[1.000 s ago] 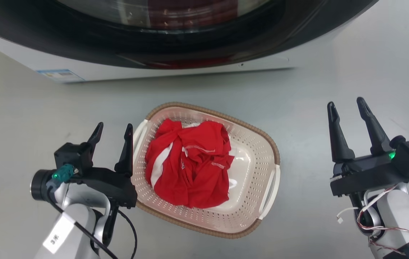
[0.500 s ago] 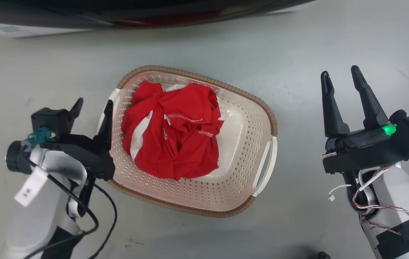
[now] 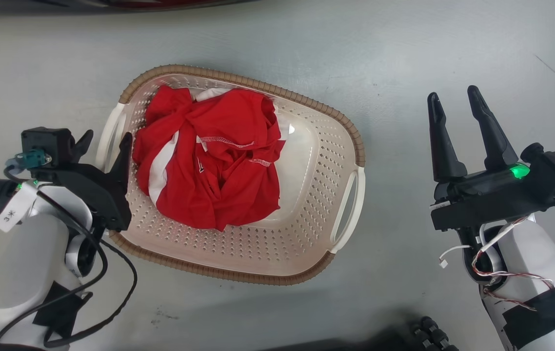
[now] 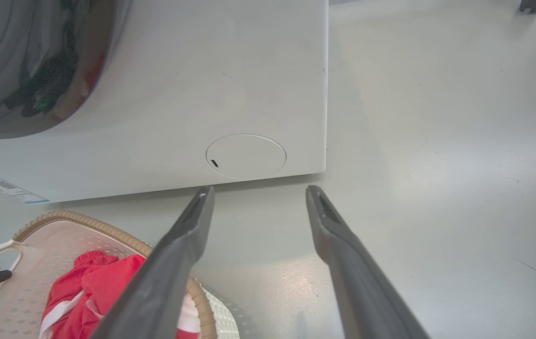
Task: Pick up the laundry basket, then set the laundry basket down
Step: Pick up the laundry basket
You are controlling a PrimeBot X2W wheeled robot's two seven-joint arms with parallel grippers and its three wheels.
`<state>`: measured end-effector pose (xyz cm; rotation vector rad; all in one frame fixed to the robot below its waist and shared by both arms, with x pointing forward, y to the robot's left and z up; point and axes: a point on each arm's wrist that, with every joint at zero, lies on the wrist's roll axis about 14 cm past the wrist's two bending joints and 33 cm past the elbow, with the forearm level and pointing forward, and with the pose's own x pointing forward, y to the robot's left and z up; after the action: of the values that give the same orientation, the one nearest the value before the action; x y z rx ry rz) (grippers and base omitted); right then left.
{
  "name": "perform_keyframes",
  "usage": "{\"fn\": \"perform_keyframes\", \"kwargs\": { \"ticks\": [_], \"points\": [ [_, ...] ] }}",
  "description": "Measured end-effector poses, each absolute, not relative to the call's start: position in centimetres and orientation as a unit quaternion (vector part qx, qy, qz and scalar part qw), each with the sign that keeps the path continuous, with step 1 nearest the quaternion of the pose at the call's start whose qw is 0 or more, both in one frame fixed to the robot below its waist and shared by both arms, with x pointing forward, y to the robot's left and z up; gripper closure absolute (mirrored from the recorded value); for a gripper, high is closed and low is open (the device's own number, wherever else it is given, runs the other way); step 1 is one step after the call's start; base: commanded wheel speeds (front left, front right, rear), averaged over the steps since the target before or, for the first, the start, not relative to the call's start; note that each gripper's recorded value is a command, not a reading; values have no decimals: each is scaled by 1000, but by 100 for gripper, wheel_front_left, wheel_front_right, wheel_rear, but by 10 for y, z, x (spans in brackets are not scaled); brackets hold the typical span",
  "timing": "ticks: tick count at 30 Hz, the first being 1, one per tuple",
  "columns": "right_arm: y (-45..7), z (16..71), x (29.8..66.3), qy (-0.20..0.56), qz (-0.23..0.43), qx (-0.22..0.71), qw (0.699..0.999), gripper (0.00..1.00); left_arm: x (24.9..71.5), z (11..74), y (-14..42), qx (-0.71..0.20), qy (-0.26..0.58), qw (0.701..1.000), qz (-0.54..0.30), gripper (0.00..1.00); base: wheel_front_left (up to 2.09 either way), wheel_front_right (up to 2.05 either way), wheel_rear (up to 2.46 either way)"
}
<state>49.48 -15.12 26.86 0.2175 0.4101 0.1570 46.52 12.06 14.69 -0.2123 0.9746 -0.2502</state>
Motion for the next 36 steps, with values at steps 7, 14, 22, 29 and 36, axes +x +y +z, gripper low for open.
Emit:
{"fn": "perform_keyframes", "kwargs": {
  "ticks": [7,14,22,29,36],
  "points": [
    [-155,264,492,210,72,109,969,0,461,134,120,-97,494,855,-121,42,0,0,0],
    [-157,264,493,209,71,109,969,0,456,130,116,-96,507,846,-135,100,0,0,0],
    [-157,264,496,206,70,111,970,0,455,127,116,-88,516,841,-137,100,0,0,0],
    [-158,265,497,206,69,113,970,0,452,126,118,-108,523,837,-119,100,0,0,0],
    [-157,272,501,197,68,115,971,0,439,128,111,-149,535,827,-86,100,0,0,0]
  ]
}}
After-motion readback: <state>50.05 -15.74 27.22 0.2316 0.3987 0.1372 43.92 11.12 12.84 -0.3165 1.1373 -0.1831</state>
